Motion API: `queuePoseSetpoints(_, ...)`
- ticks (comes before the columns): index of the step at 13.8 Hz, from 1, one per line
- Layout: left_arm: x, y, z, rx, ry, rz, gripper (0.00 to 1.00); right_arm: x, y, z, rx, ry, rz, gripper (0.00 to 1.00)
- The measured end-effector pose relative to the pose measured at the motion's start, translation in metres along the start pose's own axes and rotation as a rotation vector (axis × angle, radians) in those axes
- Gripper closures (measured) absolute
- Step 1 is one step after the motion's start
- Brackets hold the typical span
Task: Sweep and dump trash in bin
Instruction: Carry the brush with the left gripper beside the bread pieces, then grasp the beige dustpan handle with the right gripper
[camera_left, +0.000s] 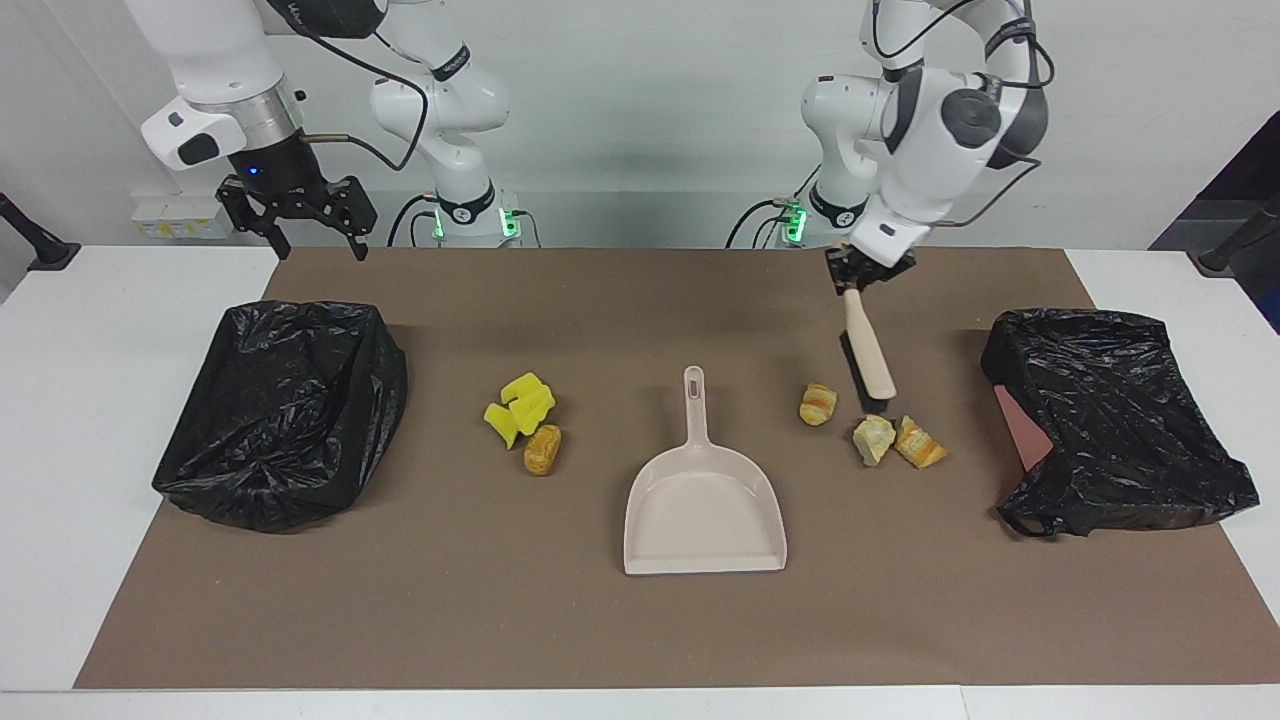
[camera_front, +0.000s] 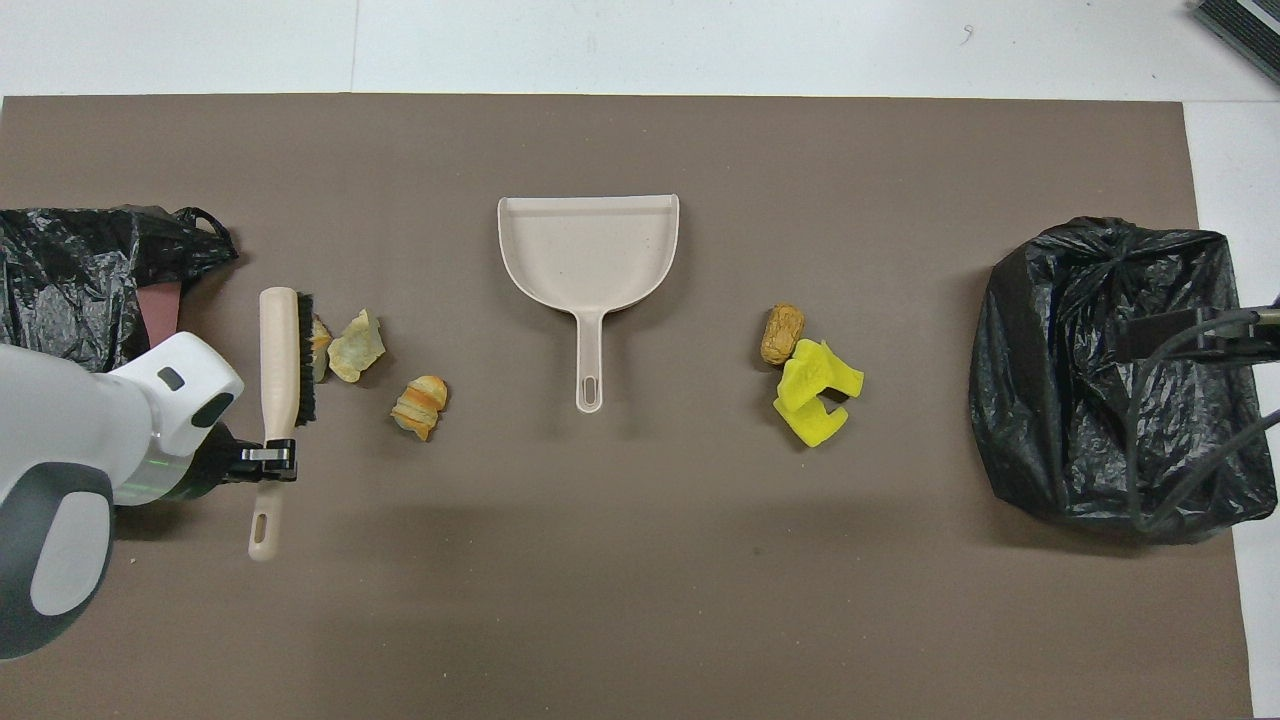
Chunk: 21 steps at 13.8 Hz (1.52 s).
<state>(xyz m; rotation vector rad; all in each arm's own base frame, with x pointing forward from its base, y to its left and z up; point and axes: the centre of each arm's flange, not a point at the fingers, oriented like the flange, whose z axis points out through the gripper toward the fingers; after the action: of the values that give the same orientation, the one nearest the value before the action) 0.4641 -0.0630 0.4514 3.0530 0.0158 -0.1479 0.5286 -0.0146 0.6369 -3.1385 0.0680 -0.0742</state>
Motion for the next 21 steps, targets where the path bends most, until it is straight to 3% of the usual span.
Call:
queuePoseSetpoints(5,0.007,-0.021,0.003,-0.003,0.006,0.032,0.74,0.000,-0.010,0.000,0.003,-0.001,-0.018,0.00)
queuePoseSetpoints(10,0.010,-0.033,0.003,-0.005,0.013,0.049,0.74,0.003,-0.107,0.019,0.013,0.024,-0.032,0.00)
queuePoseSetpoints(13,0.020,-0.058,0.012,-0.006,0.029,0.056,0.74,0.014,-0.204,0.068,0.027,0.051,-0.026,0.00)
queuePoseSetpoints(16,0.037,-0.082,0.033,0.034,0.042,0.078,0.74,0.020,-0.304,0.146,0.037,0.019,0.011,0.00)
queuePoseSetpoints(21,0.056,-0.100,0.063,0.054,0.043,0.084,0.74,0.016,-0.412,0.235,0.066,0.042,0.040,0.00)
